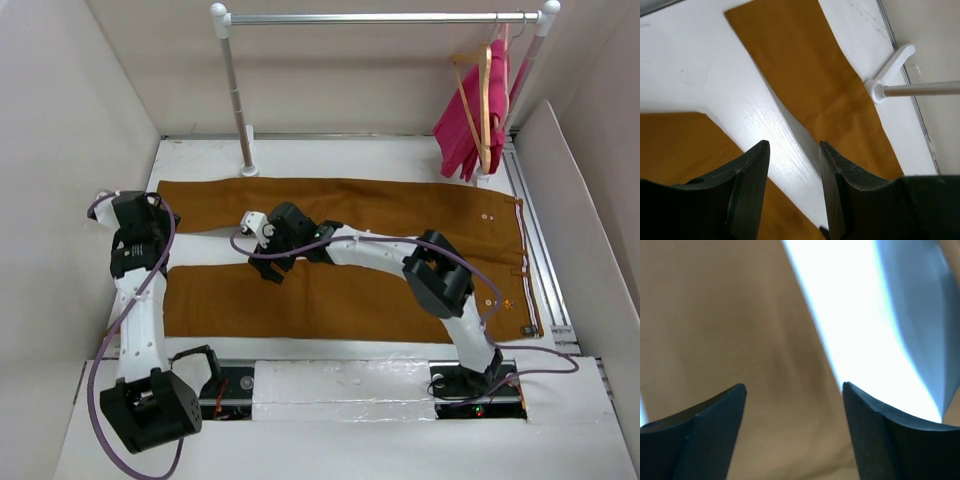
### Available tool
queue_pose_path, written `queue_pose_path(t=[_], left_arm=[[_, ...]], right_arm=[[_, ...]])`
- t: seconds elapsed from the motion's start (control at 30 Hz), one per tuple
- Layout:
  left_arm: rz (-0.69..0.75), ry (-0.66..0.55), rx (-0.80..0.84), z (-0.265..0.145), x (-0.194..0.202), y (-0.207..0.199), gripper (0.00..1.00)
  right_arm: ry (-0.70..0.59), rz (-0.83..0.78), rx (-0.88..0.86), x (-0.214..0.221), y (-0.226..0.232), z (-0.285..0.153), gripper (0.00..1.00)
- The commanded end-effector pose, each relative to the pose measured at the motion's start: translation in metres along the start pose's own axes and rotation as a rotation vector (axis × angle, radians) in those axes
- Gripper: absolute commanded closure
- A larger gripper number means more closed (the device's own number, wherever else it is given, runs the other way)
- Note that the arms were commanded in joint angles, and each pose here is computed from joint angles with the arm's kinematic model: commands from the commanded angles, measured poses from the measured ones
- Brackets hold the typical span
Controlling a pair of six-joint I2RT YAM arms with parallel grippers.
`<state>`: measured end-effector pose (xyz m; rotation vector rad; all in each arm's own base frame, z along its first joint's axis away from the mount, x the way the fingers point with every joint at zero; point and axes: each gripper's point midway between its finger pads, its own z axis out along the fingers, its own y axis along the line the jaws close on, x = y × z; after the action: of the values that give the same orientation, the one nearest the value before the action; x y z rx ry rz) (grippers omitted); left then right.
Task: Place the trousers on the hanger
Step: Flatten out the trousers at the center of the board.
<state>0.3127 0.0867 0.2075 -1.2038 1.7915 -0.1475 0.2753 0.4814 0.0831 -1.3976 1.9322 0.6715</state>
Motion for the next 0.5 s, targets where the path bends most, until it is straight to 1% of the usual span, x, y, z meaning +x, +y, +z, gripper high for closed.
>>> queue_pose_path(t=[0.0, 0.07, 0.1, 0.17, 0.2, 0.23, 0.27, 0.3, 0.33, 0.37, 0.4, 0.43, 0.47], left_arm=[[0.039, 0.005, 0.005, -0.017, 0.002, 0.004, 0.60], [0.039, 0.012, 0.013, -0.018, 0.007, 0.007, 0.60], [0.037, 0.017, 0.017, -0.018, 0.009, 0.007, 0.60], [0.043, 0.031, 0.007, -0.017, 0.015, 0.013, 0.60], [0.047, 0.028, 0.005, -0.017, 0.017, 0.015, 0.60], [0.051, 0.027, 0.008, -0.017, 0.017, 0.016, 0.60], [0.053, 0.030, 0.013, -0.017, 0.019, 0.016, 0.60], [0.055, 0.038, 0.008, -0.016, 0.022, 0.018, 0.60], [0.060, 0.044, 0.009, -0.016, 0.023, 0.018, 0.60], [0.063, 0.061, 0.018, -0.016, 0.026, 0.017, 0.60], [0.064, 0.069, 0.023, -0.016, 0.027, 0.016, 0.60], [0.074, 0.074, 0.033, -0.017, 0.028, 0.014, 0.60], [0.078, 0.086, 0.041, -0.018, 0.029, 0.013, 0.60]], right_arm=[[0.001, 0.005, -0.025, -0.005, -0.012, 0.012, 0.19], [0.020, 0.036, -0.069, 0.006, -0.011, 0.022, 0.21], [0.020, 0.049, -0.079, 0.008, -0.015, 0.023, 0.24], [0.049, 0.052, -0.114, 0.018, -0.009, 0.027, 0.27], [0.060, 0.046, -0.123, 0.024, -0.008, 0.028, 0.33], [0.062, 0.047, -0.140, 0.026, -0.004, 0.028, 0.46], [0.062, 0.047, -0.153, 0.027, -0.002, 0.028, 0.63], [0.056, 0.037, -0.165, 0.025, 0.000, 0.026, 0.88], [0.036, 0.044, -0.145, 0.021, -0.012, 0.022, 0.98], [0.000, 0.044, -0.129, 0.009, -0.019, 0.013, 1.00], [-0.028, 0.057, -0.116, 0.001, -0.027, 0.007, 1.00], [-0.067, 0.074, -0.082, -0.008, -0.049, -0.005, 1.00], [-0.095, 0.084, -0.057, -0.015, -0.061, -0.015, 1.00]])
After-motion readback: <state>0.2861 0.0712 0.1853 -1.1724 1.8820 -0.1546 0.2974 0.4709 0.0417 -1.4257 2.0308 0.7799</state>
